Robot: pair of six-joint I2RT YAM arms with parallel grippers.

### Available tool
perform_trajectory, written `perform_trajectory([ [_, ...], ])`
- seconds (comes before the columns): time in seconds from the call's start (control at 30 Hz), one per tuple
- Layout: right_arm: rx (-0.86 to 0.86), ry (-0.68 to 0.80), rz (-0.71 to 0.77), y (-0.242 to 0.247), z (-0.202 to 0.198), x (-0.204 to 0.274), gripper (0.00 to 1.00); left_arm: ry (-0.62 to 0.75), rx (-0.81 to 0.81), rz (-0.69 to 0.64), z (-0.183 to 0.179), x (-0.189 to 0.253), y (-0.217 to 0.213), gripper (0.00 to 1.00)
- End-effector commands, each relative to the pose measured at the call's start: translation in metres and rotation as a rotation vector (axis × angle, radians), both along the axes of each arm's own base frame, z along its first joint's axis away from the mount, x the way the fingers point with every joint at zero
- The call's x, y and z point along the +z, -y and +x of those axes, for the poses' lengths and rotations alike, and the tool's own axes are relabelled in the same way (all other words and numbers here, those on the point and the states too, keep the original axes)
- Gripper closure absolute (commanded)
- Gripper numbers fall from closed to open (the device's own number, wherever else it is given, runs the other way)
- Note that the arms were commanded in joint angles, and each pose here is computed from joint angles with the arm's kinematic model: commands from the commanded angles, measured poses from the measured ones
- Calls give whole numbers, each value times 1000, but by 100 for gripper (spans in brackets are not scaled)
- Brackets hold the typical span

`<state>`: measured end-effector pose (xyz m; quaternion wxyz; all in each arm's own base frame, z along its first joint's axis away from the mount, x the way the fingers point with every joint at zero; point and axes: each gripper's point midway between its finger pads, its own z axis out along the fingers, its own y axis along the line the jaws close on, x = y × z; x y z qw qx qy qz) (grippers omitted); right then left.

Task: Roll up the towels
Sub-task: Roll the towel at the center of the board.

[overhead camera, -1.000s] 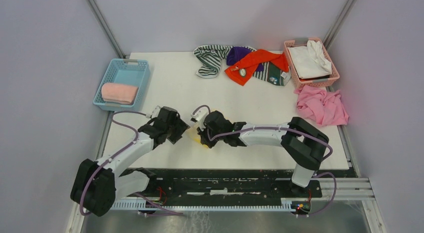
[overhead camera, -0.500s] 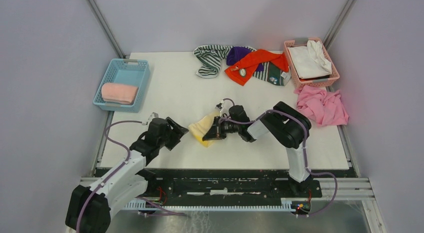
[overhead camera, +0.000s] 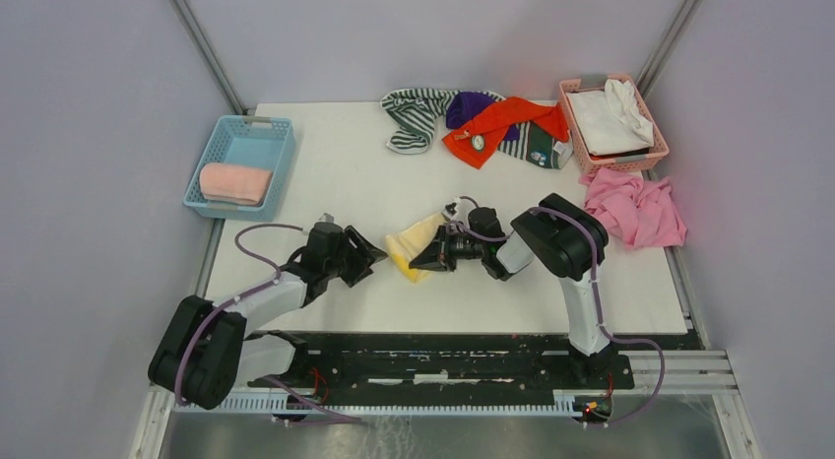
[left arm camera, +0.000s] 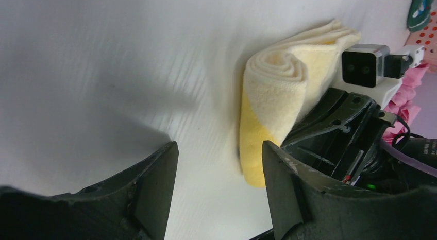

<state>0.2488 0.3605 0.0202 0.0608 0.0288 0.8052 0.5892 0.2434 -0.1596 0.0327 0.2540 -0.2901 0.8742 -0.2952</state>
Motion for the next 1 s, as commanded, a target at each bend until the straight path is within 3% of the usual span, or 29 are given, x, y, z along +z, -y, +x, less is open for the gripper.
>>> perform_trajectory([
  [0.0, -30, -102, -88, 17, -7, -38, 99, 135, -99, -56, 31, 23, 24, 33],
  [0.2, -38, -145, -114, 23, -9, -53, 99, 110, -126, -47, 42, 9, 32, 36],
  [0.47, -24, -118, -131, 24, -7, -50, 98, 32, -145, -19, 46, -22, 37, 56],
  [0.83, 22, 49, -225, 29, -6, -21, 77, -137, -83, 145, 24, -66, 22, 68],
  [0.97, 60, 209, -354, 35, -10, 5, 68, -180, -47, 209, 18, -71, 13, 70],
])
